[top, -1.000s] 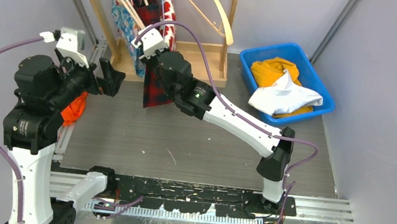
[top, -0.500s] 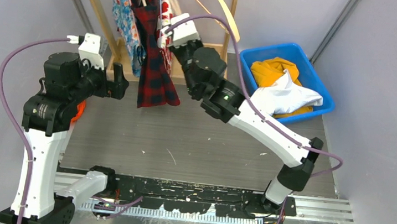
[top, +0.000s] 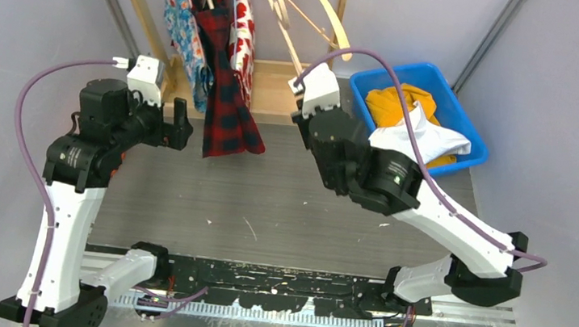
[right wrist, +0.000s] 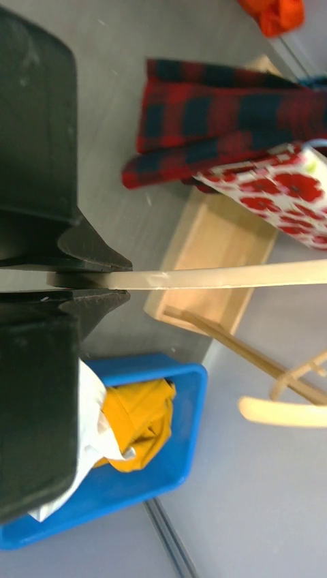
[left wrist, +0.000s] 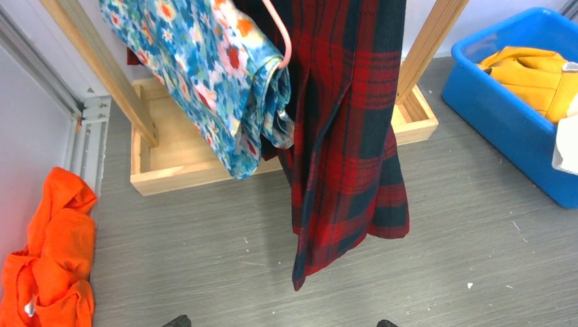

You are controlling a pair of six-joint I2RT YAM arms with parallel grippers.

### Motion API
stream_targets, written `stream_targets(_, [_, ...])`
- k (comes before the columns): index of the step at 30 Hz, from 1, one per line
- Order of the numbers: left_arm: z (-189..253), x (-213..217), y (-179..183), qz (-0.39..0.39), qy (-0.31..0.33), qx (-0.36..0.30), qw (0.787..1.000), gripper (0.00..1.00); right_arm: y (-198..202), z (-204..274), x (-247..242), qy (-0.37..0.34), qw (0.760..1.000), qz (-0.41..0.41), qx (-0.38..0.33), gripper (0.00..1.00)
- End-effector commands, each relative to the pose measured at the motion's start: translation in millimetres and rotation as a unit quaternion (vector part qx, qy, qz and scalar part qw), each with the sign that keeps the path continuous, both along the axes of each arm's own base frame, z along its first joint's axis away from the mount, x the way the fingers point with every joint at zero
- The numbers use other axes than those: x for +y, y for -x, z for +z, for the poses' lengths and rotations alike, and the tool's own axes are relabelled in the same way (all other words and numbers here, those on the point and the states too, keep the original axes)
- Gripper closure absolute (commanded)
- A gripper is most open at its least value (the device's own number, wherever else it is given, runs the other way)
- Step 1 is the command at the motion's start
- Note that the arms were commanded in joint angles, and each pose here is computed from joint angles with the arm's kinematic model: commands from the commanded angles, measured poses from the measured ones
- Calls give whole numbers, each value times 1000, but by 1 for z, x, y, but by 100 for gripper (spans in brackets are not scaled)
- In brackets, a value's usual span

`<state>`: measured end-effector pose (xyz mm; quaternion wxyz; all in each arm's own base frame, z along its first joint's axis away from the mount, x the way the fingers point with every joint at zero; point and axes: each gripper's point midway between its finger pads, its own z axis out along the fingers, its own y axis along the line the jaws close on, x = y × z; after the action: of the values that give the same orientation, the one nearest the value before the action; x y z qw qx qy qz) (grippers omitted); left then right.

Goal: Remove the skirt from the hanger
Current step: Place the hanger on the clothesline.

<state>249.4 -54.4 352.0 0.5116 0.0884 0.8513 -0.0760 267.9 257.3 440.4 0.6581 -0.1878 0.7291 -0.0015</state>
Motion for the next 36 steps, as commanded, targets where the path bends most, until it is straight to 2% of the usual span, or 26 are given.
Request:
stream_targets(1, [1, -5, -1, -7, 10, -9, 1000, 0, 34, -10, -27, -45, 998, -19, 49, 99])
stream_targets(10, [0, -9, 3, -15, 13, -7, 1000, 1, 39, -44, -35, -30, 995, -46, 85, 99])
stream_targets(17, [0, -8, 3, -14, 12, -5, 1000, 1, 27, -52, -4, -18, 996, -29, 84, 99])
stream_targets(36, [4, 4, 4, 7, -15, -11, 1000, 1, -84, -2, 43, -60, 997, -10, 44, 99])
